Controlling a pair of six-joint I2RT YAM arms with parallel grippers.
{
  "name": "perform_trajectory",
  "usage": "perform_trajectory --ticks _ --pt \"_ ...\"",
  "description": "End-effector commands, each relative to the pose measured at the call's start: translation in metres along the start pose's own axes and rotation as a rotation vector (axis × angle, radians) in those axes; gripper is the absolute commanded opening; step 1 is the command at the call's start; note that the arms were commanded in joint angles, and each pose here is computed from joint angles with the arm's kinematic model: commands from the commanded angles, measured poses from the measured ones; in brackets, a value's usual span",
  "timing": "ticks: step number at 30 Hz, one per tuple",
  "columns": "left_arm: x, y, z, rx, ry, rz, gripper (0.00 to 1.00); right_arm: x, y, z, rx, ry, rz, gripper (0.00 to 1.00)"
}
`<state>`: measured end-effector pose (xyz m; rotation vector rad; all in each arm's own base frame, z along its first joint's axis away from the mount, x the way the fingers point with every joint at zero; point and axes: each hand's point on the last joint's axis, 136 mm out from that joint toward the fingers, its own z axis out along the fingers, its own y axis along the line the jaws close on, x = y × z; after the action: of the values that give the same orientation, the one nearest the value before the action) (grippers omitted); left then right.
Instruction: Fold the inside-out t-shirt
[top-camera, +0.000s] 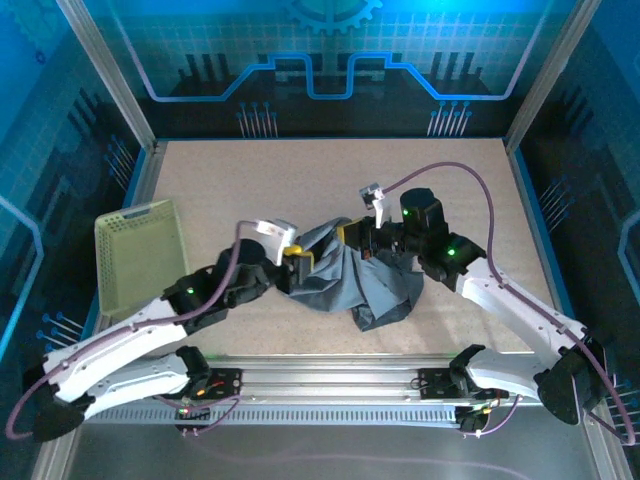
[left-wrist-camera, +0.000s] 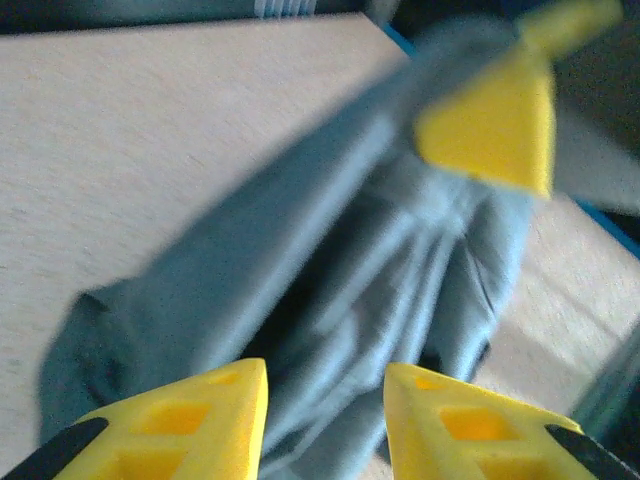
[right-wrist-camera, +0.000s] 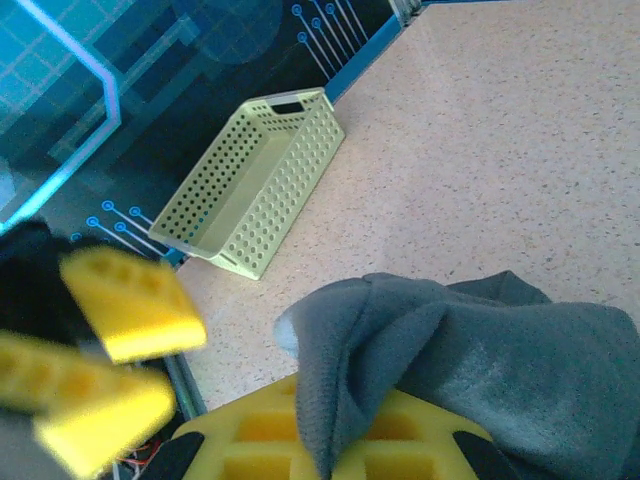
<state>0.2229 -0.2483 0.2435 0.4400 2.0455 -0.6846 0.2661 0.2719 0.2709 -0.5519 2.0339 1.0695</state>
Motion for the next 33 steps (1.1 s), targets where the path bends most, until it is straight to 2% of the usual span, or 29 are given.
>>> perform_trajectory --ticks 1,6,11,16,21,28,33 --pt "0.009 -0.030 0.010 0.104 0.050 0.010 0.36 -0.016 0.004 -0.004 0.013 -0.036 -0.003 0.00" --pt "0.020 -0.012 0.036 0.011 0.105 -0.046 0.35 -0.015 0.007 -0.004 -0.001 -0.034 -0.004 0.00" --pt "0.009 0.024 0.050 -0.056 0.067 -0.206 0.32 -0.011 0.010 -0.005 -0.010 -0.026 -0.016 0.00" --pt "0.000 0.043 0.057 -0.069 0.040 -0.281 0.32 -0.005 0.015 -0.005 -0.029 -0.015 -0.019 0.00" --pt "0.004 0.049 0.068 -0.077 0.070 -0.298 0.31 -0.002 0.021 -0.001 -0.041 0.001 -0.039 0.00" --pt "0.011 0.077 0.065 -0.232 0.074 -0.293 0.38 -0.001 0.027 0.000 -0.053 -0.001 -0.053 0.00" --pt "0.020 0.080 0.078 -0.252 0.118 -0.291 0.41 0.001 0.041 0.005 -0.098 0.011 -0.076 0.00"
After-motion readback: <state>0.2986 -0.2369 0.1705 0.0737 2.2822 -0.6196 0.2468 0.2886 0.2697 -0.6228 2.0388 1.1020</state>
